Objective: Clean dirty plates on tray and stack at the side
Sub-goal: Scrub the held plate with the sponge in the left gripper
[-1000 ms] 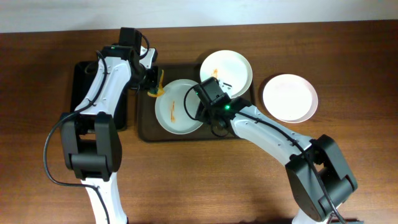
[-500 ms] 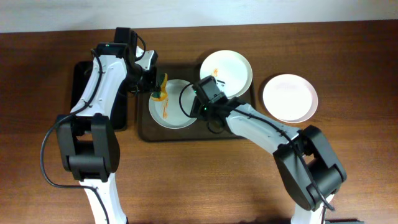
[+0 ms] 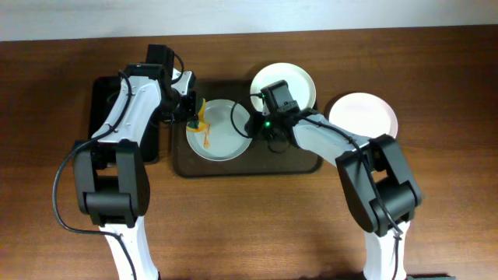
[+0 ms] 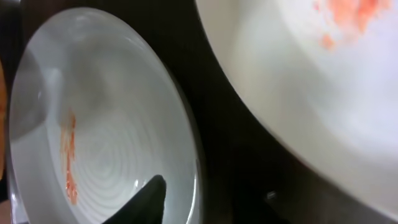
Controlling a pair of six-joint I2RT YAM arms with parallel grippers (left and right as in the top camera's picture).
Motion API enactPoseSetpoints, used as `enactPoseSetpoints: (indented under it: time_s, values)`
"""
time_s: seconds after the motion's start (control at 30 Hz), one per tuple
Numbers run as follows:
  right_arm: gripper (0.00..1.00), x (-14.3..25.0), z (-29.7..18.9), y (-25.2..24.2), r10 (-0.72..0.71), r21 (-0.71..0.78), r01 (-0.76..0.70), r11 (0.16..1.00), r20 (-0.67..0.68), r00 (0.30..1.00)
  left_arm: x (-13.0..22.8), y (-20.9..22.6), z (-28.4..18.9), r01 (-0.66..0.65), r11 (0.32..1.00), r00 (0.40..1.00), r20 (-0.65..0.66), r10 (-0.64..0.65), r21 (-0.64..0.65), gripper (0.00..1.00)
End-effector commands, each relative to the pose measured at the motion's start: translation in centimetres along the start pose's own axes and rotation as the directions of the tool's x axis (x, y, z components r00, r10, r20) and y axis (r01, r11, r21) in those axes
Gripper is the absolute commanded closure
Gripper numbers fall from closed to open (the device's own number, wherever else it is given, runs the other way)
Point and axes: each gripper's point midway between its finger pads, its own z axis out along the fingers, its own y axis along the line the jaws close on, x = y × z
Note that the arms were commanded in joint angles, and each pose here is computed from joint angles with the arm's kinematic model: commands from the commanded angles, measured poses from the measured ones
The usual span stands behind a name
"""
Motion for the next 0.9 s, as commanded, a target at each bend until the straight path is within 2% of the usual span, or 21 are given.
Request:
enactPoseSetpoints:
  time_s: [0.0, 0.1, 0.2, 0.27, 0.43, 0.5, 0.57, 0.6, 0.63, 0.8, 0.83, 0.87]
  values:
    - [0.69, 0.2, 1.8, 0.6, -0.041, 0.023, 0.043, 0.999, -0.049, 0.998, -0.4, -0.6, -1.5, -0.016, 1.000, 0.999, 0.036, 0.016, -0.005, 0.99]
    - [0.87, 0.5, 2.0, 0.8, -0.041, 0.043, 0.044, 0.998, -0.082, 0.996, -0.3, -0.5, -1.3, -0.035, 0.998, 0.999, 0.033, 0.037, -0.050, 0.99]
    - [0.96, 0.8, 1.9, 0.6, -0.024, 0.050, 0.029, 0.998, -0.097, 0.995, 0.1, -0.9, -0.8, -0.047, 0.997, 0.999, 0.021, 0.048, -0.053, 0.99]
    - [0.96, 0.9, 1.9, 0.6, -0.023, 0.049, 0.028, 0.998, -0.098, 0.995, 0.9, -0.3, 0.0, -0.042, 0.997, 0.999, -0.001, 0.042, -0.071, 0.99]
    - [0.96, 0.9, 1.9, 0.8, -0.003, 0.031, 0.006, 0.999, -0.105, 0.994, 3.6, 0.8, 3.0, -0.137, 0.988, 0.989, -0.057, 0.133, -0.068, 0.99]
    - [0.96, 1.0, 1.9, 1.0, -0.003, 0.024, 0.005, 1.000, -0.108, 0.994, 4.9, 1.1, 3.8, -0.130, 0.990, 0.988, -0.089, 0.124, -0.063, 0.99]
    - [0.96, 1.0, 1.9, 1.0, 0.001, 0.021, 0.002, 1.000, -0.110, 0.994, 5.8, -0.8, 4.0, -0.152, 0.987, 0.982, -0.106, 0.158, 0.060, 0.99]
    - [0.96, 1.0, 1.9, 1.0, 0.004, 0.021, -0.001, 1.000, -0.110, 0.994, 5.9, -2.7, 3.8, -0.202, 0.963, 0.972, -0.085, 0.220, 0.180, 0.99]
    - [0.96, 1.0, 1.9, 1.1, 0.003, 0.018, -0.001, 1.000, -0.111, 0.994, 6.0, -3.8, 3.6, -0.233, 0.942, 0.965, -0.065, 0.255, 0.242, 0.99]
    - [0.96, 1.1, 1.9, 1.1, 0.003, 0.016, -0.002, 1.000, -0.114, 0.993, 5.6, -3.4, 3.6, -0.270, 0.937, 0.957, -0.049, 0.287, 0.221, 0.99]
    - [0.96, 1.1, 1.9, 1.1, 0.003, 0.015, -0.002, 1.000, -0.114, 0.993, 5.0, -2.8, 3.8, -0.281, 0.942, 0.956, -0.034, 0.292, 0.184, 0.99]
    - [0.96, 1.1, 1.9, 1.1, 0.003, 0.015, -0.002, 1.000, -0.114, 0.993, 3.8, -1.3, 4.0, -0.267, 0.960, 0.963, -0.013, 0.269, 0.085, 0.99]
